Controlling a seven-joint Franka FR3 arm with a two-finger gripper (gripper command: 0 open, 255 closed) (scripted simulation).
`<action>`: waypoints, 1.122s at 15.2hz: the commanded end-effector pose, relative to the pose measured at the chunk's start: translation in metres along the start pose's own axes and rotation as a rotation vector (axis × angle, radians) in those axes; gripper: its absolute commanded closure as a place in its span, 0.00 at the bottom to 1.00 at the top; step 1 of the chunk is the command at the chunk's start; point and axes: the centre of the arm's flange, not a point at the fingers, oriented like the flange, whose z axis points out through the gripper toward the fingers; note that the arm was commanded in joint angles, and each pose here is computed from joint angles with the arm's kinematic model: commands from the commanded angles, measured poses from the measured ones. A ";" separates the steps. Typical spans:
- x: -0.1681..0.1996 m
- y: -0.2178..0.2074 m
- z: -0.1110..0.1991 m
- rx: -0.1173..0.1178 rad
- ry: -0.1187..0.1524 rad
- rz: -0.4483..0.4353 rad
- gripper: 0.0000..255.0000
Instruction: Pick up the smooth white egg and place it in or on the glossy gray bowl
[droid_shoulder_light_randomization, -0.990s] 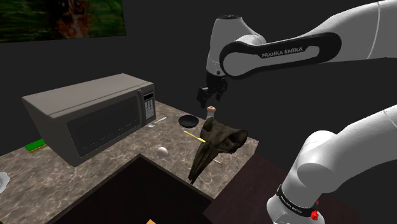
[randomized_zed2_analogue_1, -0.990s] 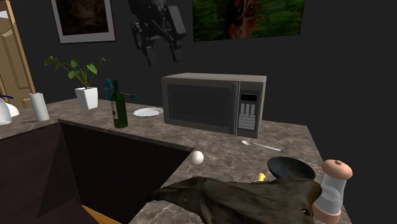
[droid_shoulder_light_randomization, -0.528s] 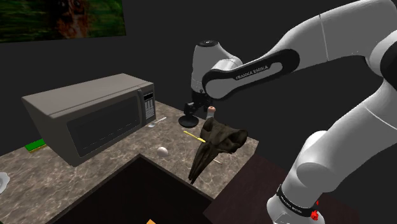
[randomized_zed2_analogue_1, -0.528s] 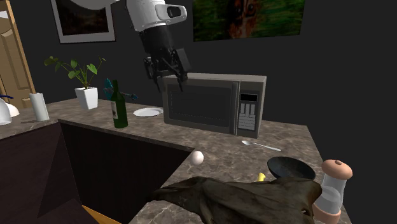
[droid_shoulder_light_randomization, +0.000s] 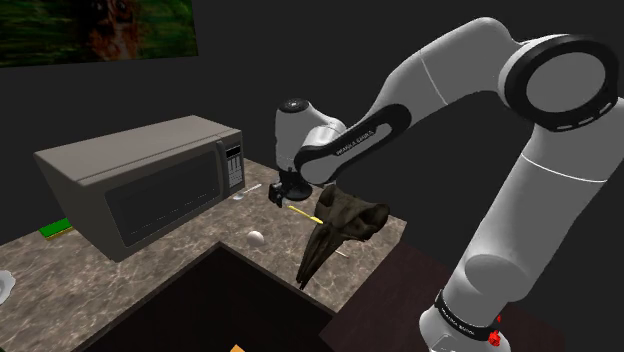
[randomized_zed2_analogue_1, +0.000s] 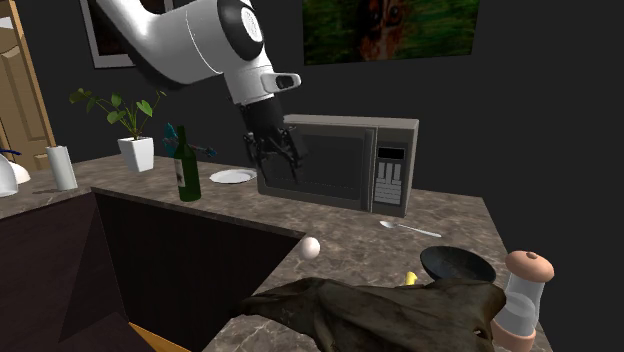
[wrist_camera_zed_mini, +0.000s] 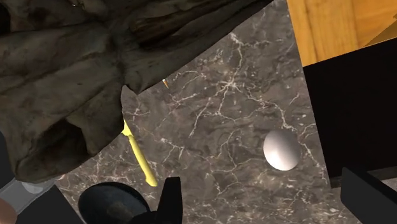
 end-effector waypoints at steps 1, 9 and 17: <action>0.009 -0.011 0.026 -0.005 0.001 -0.002 0.00; 0.045 -0.058 0.115 -0.029 0.003 -0.006 0.00; 0.081 -0.103 0.206 -0.052 0.005 -0.011 0.00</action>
